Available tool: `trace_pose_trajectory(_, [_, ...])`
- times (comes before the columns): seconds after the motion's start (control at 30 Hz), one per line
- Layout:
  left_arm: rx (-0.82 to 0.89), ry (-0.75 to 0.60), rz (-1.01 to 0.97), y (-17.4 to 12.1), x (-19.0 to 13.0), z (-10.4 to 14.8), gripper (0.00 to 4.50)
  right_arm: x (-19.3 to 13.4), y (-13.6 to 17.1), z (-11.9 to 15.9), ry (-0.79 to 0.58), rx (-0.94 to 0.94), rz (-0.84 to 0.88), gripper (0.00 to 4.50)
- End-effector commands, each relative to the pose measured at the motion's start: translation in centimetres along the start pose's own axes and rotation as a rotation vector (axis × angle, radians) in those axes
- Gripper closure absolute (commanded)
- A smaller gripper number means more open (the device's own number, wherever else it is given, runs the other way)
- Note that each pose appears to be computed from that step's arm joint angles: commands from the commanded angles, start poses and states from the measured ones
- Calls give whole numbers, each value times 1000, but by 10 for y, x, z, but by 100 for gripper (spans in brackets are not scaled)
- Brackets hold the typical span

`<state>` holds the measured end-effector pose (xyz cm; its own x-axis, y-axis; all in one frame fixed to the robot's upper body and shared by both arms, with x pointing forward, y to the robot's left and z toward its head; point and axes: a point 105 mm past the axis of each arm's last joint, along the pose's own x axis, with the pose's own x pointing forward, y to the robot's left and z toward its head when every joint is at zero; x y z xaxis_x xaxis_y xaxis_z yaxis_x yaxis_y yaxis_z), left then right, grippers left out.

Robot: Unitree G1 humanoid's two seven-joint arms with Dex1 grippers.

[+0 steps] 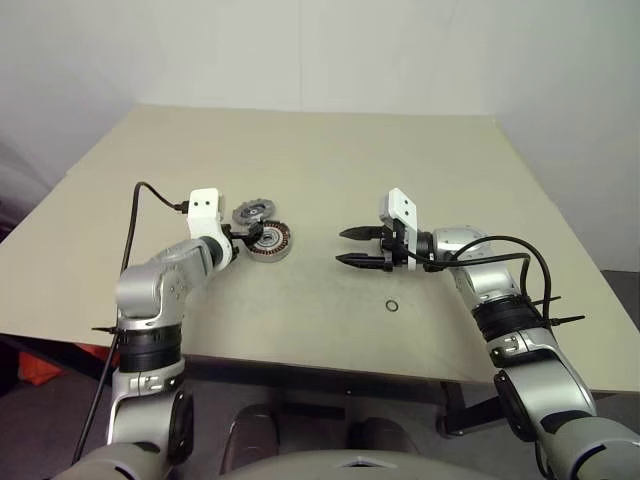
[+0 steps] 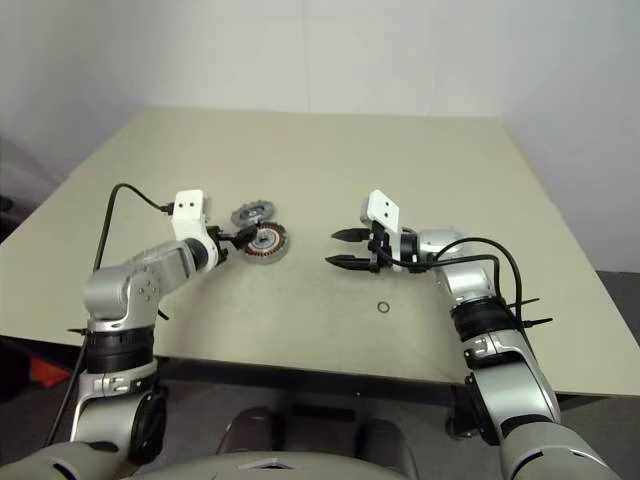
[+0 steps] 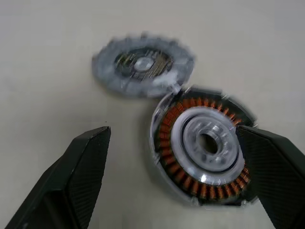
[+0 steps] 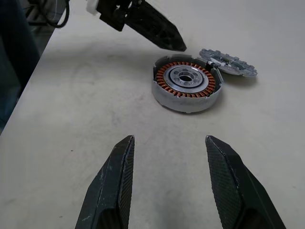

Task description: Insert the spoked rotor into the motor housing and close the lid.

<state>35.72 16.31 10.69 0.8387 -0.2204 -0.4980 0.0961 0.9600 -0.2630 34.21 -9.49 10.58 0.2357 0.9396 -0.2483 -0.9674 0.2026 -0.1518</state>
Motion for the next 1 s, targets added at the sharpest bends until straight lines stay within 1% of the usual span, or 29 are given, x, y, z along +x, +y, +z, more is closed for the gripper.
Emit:
trace_pose_trajectory(0.03, [-44,3,-13,-14,-14,21,0,-3,-2,13,-37,-44,-12,188])
trace_pose_trajectory(0.17, [-103,22,-1,-27,-16,31,0,-3,-2,14,-42,-42,-13,188])
trace_pose_trajectory(0.3, [-134,44,44,-31,-10,30,0,-1,-1,15,-48,-40,-10,188])
trace_pose_trajectory(0.5, [-231,86,161,-15,-5,20,0,0,-1,18,-53,-41,-16,188])
trace_pose_trajectory(0.73, [-332,113,239,-8,0,13,0,0,0,19,-59,-39,-19,188])
trace_pose_trajectory(0.93, [-347,123,241,-16,8,14,0,2,2,21,-66,-44,-15,188])
trace_pose_trajectory(1.0, [-291,100,230,-19,12,23,0,2,1,22,-67,-45,-14,188])
